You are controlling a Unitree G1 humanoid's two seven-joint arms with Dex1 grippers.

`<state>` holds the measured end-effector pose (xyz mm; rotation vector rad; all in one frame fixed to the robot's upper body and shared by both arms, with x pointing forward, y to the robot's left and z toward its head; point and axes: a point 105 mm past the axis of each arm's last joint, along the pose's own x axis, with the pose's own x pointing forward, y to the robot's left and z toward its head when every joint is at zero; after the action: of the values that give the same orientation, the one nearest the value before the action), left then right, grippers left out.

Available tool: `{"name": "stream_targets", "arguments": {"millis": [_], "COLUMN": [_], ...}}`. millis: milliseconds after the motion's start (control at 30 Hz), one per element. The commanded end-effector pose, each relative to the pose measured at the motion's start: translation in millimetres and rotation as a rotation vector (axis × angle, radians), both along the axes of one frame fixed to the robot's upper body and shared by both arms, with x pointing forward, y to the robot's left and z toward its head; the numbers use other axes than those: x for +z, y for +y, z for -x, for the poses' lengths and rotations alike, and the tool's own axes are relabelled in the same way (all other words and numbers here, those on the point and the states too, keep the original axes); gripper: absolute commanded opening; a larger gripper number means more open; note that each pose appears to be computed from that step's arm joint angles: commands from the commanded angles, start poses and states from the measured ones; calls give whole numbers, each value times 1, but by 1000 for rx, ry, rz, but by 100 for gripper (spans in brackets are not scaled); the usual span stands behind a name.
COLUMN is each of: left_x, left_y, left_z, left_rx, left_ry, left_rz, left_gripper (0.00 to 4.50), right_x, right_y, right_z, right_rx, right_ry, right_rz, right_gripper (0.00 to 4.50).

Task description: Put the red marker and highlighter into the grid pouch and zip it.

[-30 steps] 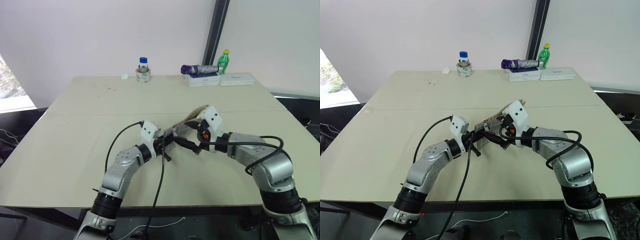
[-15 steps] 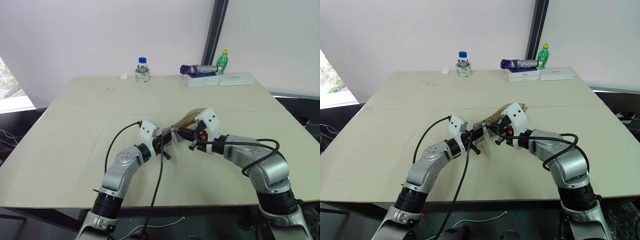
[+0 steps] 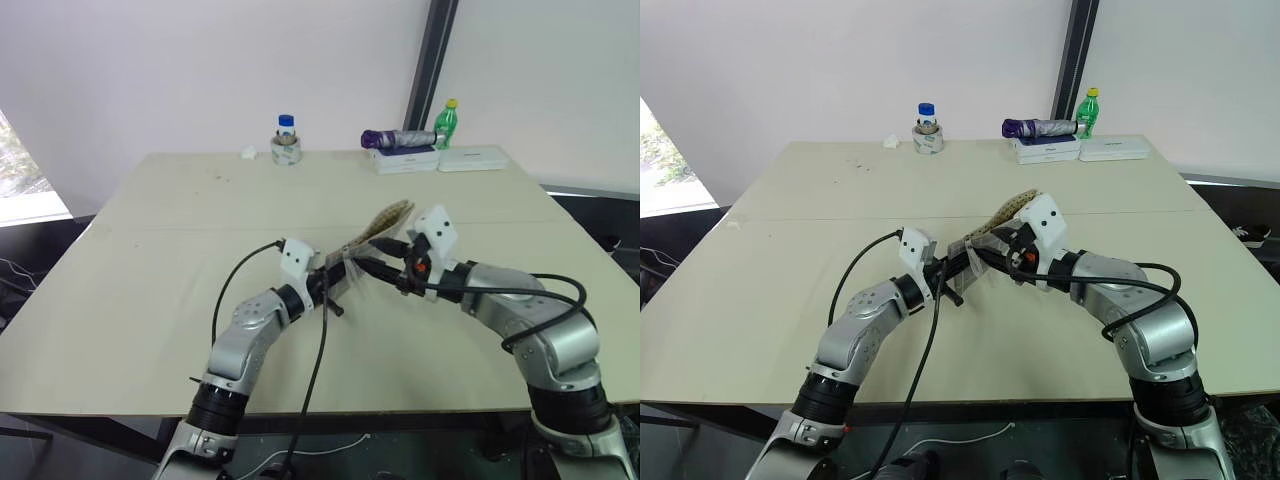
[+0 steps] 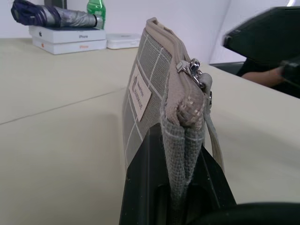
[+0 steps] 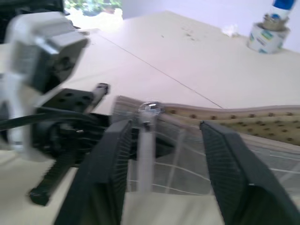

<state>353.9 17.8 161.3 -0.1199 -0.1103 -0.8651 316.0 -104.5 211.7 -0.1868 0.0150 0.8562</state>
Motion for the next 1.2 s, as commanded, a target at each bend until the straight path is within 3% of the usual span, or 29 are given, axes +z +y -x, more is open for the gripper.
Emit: {"name": "stream_targets", "arguments": {"millis": [33,467,567,667,700,933,1200], "left_x": [22,31,29,29,29,22,4], "left_y": [0,-6,-4,-1,-1,11,41], "left_z": [-1,0,1,0,-1,-5,-9], "left_rx": [2,-10,-6,6,9,41,76], "left_ry": [-52,-51,-51,-56,-57,-114,-186], "left_rz": [74,123,121,117,115,24,-140], "left_gripper": [0,0,0,0,0,0,0], "right_x": [-3,-27,-27,-24,-24,-3,43], "right_y": [1,14,12,9,8,-11,-89], "right_z": [6,-10,-13,-15,-15,-16,-39], "right_rx": [8,-68,-80,-89,-90,-122,-387], "right_ry": [6,88,97,89,87,9,-129], "right_rz": [3,-67,-78,-81,-81,-29,79], "right_gripper": [237,237,159,14,6,6,6]}}
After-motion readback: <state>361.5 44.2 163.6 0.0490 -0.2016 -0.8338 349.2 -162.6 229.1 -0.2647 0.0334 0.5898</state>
